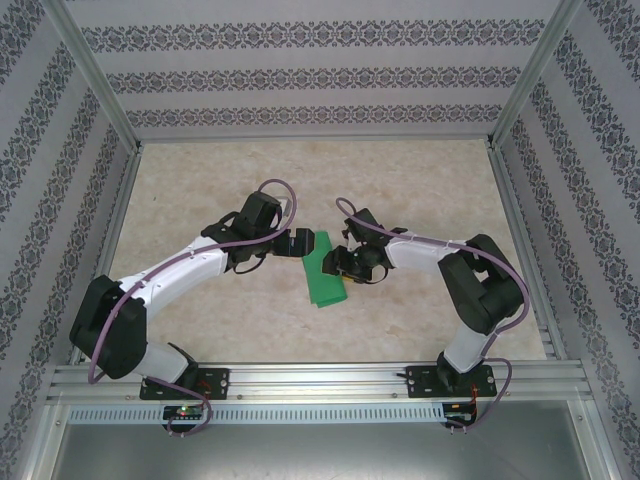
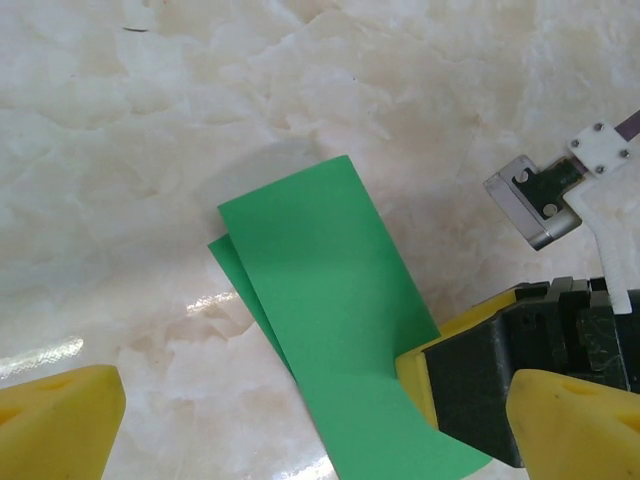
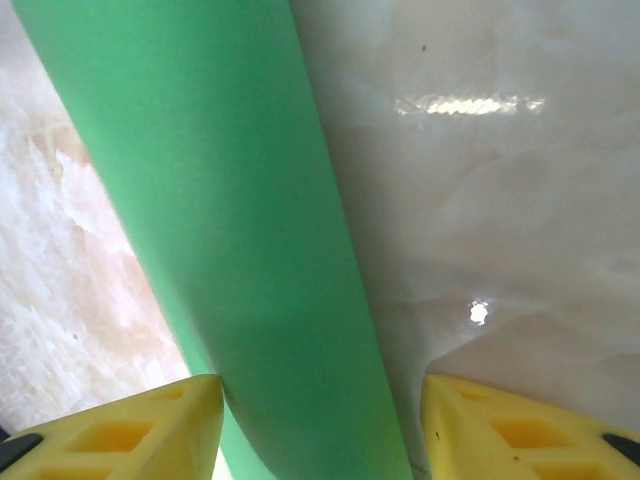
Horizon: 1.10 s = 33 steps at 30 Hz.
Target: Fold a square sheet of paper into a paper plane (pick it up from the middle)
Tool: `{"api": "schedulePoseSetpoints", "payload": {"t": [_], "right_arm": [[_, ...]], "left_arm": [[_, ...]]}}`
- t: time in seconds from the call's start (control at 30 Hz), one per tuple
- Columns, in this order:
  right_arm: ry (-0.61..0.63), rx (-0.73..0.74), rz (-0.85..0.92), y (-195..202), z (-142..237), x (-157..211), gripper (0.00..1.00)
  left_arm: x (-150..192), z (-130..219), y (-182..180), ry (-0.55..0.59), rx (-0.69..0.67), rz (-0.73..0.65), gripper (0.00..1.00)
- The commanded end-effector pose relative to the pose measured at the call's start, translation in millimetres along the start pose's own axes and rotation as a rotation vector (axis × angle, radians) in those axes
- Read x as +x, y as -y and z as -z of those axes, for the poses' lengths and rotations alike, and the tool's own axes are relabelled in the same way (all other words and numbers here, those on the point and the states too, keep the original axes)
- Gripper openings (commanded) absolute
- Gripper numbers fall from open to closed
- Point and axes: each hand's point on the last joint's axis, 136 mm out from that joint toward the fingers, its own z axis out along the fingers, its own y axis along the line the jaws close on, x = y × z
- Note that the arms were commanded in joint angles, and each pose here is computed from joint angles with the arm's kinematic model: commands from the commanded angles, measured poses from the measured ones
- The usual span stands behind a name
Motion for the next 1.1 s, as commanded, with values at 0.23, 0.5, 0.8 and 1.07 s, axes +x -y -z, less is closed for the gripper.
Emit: {"api": "schedulePoseSetpoints", "payload": {"t": [0.23,0.5,0.8,1.07], "right_arm": [[0.081,-0.128,-0.12,-25.8,-0.7,3.6,0.45],[0.15,-0.174,-0.22,-41.0,-5.1,12.0,0.45],[0.174,-0.031,-0.197,-17.2,5.3,11.8,0.55],[0.079,0.065,-0.104,-12.0,-1.2,21.8,0.59]], "left_arm": [[-5.7,2.5,7.0,0.01,-0.003,-0.006,1.0],[-5.3,4.4,6.0,0.009,-0.011,-0.017,1.0],[-2.9,5.5,3.1,0.01,-0.021,-0.018,1.0],[-4.3,5.3,1.6,0.022,-0.026,-0.009,0.98]]}}
